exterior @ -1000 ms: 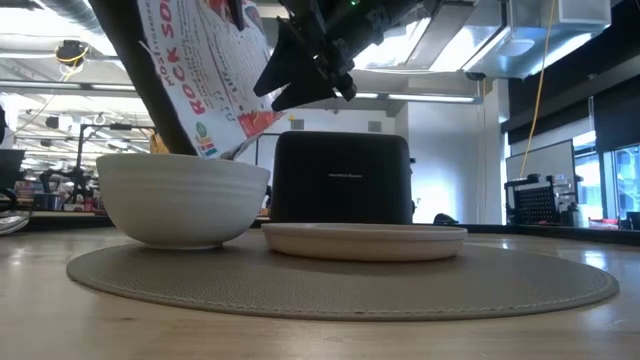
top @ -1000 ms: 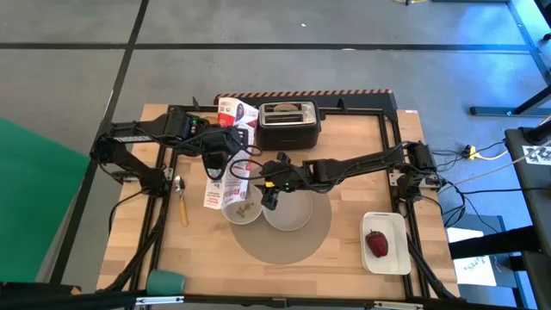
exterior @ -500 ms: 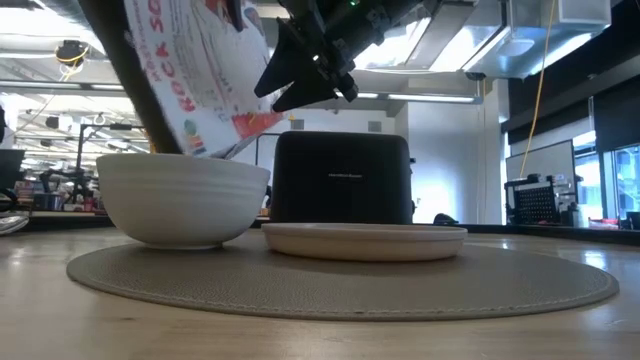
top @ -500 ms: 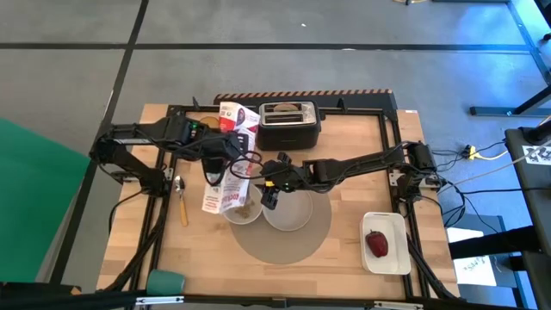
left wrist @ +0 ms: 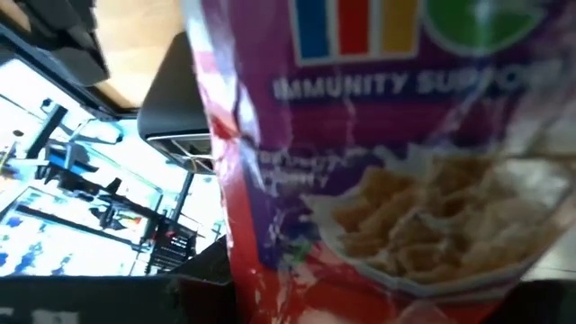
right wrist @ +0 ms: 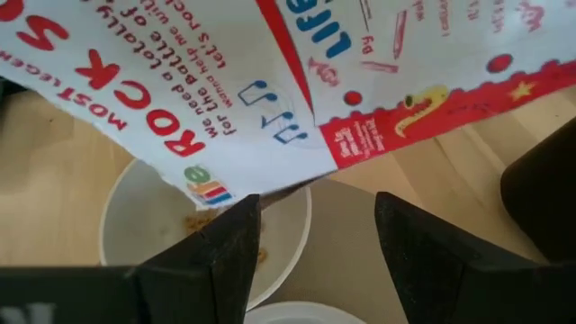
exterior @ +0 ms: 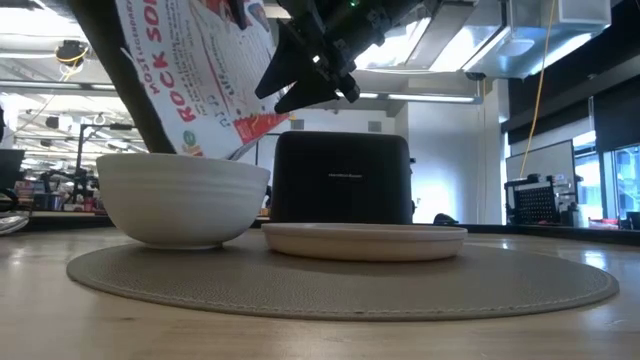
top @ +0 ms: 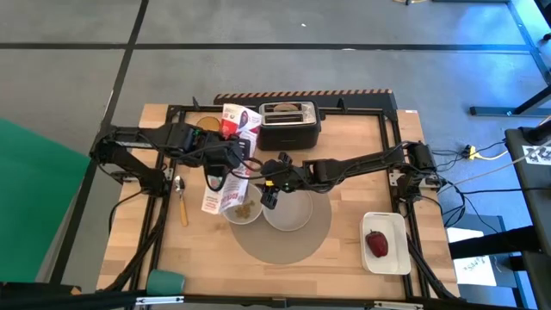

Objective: Arrange a breakfast setting
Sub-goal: Pour the cereal from the cereal box into the white bowl

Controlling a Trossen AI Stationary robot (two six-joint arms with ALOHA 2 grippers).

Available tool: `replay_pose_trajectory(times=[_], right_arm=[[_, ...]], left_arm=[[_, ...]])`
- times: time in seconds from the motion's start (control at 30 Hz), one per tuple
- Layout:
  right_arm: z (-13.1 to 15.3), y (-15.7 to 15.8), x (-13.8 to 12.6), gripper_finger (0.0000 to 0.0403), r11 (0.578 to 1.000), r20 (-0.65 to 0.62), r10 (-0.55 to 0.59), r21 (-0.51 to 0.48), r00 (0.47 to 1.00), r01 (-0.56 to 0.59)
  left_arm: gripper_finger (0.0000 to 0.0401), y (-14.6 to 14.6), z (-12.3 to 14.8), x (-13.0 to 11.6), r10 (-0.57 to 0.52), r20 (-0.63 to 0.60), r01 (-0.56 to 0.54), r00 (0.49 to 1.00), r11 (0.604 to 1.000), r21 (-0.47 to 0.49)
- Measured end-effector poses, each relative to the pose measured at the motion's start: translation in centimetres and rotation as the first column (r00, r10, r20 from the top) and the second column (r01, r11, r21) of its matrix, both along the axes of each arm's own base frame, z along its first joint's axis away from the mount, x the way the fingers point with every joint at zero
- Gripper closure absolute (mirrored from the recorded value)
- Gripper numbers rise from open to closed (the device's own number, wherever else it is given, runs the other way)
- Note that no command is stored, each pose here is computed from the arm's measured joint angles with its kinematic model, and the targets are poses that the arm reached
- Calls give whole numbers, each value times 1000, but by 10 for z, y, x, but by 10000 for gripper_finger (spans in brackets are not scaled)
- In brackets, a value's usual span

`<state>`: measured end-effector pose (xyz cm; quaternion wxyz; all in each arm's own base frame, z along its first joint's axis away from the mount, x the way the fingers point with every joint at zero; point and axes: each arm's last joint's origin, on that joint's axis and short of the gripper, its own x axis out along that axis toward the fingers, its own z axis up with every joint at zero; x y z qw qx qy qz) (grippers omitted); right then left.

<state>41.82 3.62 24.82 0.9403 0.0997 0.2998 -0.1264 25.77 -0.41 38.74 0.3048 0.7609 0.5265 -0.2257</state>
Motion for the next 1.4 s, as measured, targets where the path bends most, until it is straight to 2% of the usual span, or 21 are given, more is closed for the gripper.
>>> replay_pose_trajectory(times=[0.23,0.6,0.9,1.4], right_arm=[[0,0,0,194,1000,-1,0,0,1000,0],[-1,0,0,194,1000,-7,0,-1,1000,0],[-1,0,-1,194,1000,-10,-5,-5,1000,5],[-1,0,-1,194,1000,-16,-9,-1,1000,9]], left_arm=[[242,9,1,0,43,2,-43,999,998,36],[242,-2,2,2,5,32,-6,999,999,38],[242,1,2,1,18,27,-19,999,999,50],[242,-3,1,1,15,38,-15,999,1000,10]])
